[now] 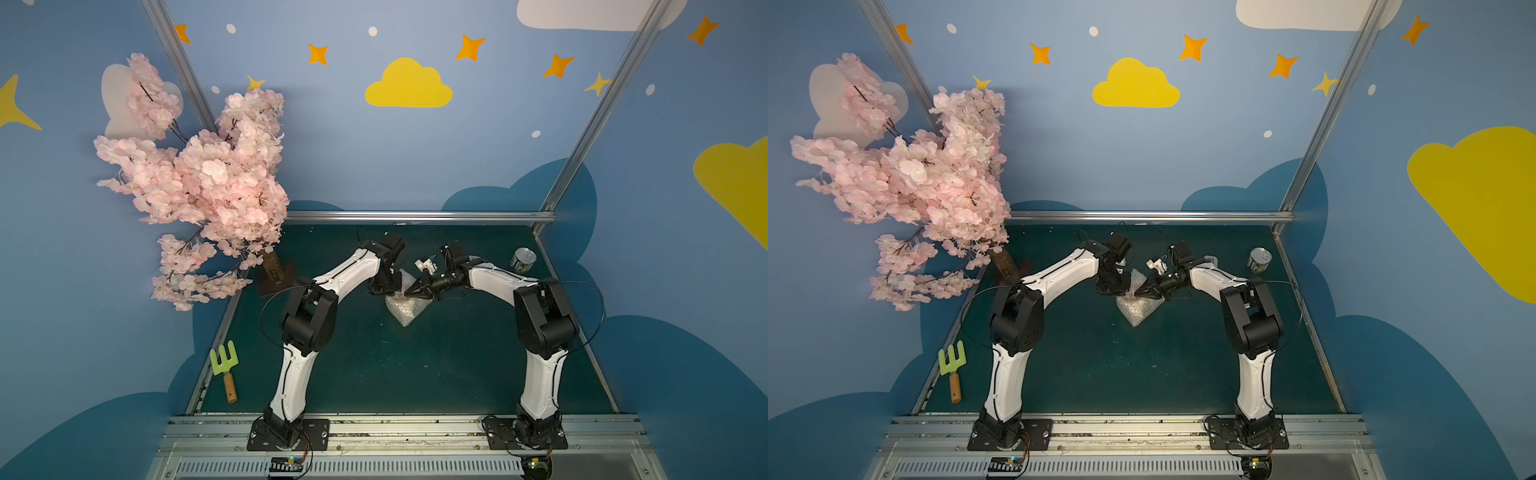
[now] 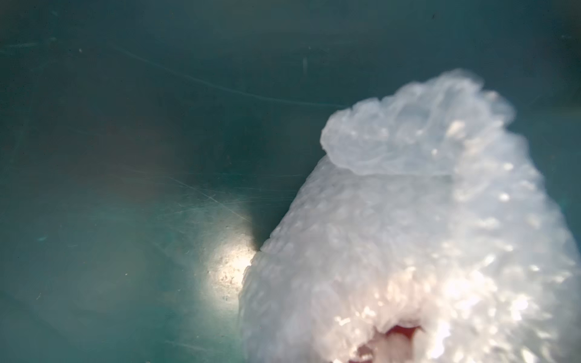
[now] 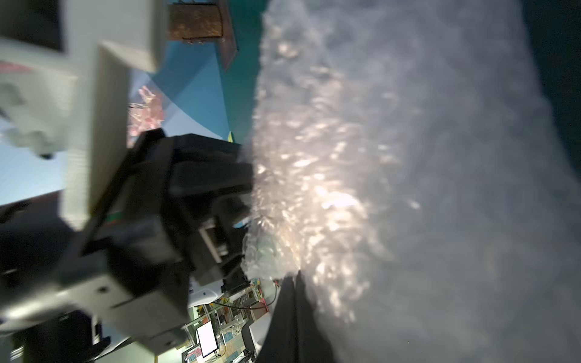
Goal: Wrap mugs in bubble wrap
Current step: Wrap the mug in bubble wrap.
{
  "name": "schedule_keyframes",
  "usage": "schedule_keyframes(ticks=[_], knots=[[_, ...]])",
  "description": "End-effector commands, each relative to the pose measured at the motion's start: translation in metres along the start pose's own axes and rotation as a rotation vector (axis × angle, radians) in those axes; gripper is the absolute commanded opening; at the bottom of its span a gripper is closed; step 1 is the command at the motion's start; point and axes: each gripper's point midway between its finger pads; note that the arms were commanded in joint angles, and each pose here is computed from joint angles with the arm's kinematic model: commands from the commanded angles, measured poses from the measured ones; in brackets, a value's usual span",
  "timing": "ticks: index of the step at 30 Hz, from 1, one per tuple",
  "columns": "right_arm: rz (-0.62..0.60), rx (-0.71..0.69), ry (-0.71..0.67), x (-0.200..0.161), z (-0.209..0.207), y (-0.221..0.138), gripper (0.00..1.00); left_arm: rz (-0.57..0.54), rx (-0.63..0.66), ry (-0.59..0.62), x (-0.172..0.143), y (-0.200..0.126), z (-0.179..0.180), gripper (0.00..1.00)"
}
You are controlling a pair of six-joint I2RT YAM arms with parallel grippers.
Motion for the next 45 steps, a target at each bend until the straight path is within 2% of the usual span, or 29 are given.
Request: schedule_keyframes(ticks=[1,5,12,16,20,25,30,32,35,39,42,45], knots=[[0.009,-0.150,0.034,-0.005,-0.030,0.003,0.00,0.046,-0.004,-0.011,-0.008,0.021,-0.004,0.08],[-0.005,-0.219,0.016,-0.004,-0.041,0.005,0.00,0.013,-0.011,-0.026,-0.004,0.012,-0.004,0.12],[-0.009,-0.298,0.005,-0.002,-0.048,0.012,0.00,-0.111,-0.107,-0.052,0.006,-0.007,-0.014,0.33],[-0.013,-0.302,0.006,-0.002,-0.048,0.015,0.00,-0.151,-0.149,-0.073,0.005,-0.013,-0.017,0.35],[-0.017,-0.309,0.006,-0.001,-0.047,0.016,0.00,-0.194,-0.195,-0.114,0.003,-0.019,-0.013,0.32],[-0.014,-0.314,0.007,-0.002,-0.045,0.017,0.00,-0.269,-0.253,-0.123,0.013,-0.036,-0.014,0.32],[-0.017,-0.320,0.003,-0.001,-0.043,0.015,0.00,-0.317,-0.321,-0.123,0.018,-0.049,-0.020,0.35],[-0.018,-0.319,0.004,0.000,-0.042,0.016,0.00,-0.338,-0.355,-0.128,0.020,-0.050,-0.022,0.40],[-0.019,-0.318,0.004,0.001,-0.040,0.016,0.00,-0.327,-0.411,-0.116,0.019,-0.048,-0.030,0.50],[-0.025,-0.316,0.006,0.001,-0.038,0.016,0.00,-0.281,-0.413,-0.109,0.017,-0.036,-0.033,0.61],[-0.024,-0.315,0.006,0.001,-0.037,0.016,0.00,-0.239,-0.382,-0.100,0.012,-0.027,-0.032,0.65],[-0.027,-0.312,0.002,0.001,-0.035,0.017,0.00,-0.179,-0.331,-0.078,0.003,-0.015,-0.032,0.65]])
Point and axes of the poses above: each gripper's point midway between its finger pads, its own y axis out along the fingers, its own z axis along the line the jaws close on, x = y × z, and after that the axes turned 7 degrees about y, right-handed
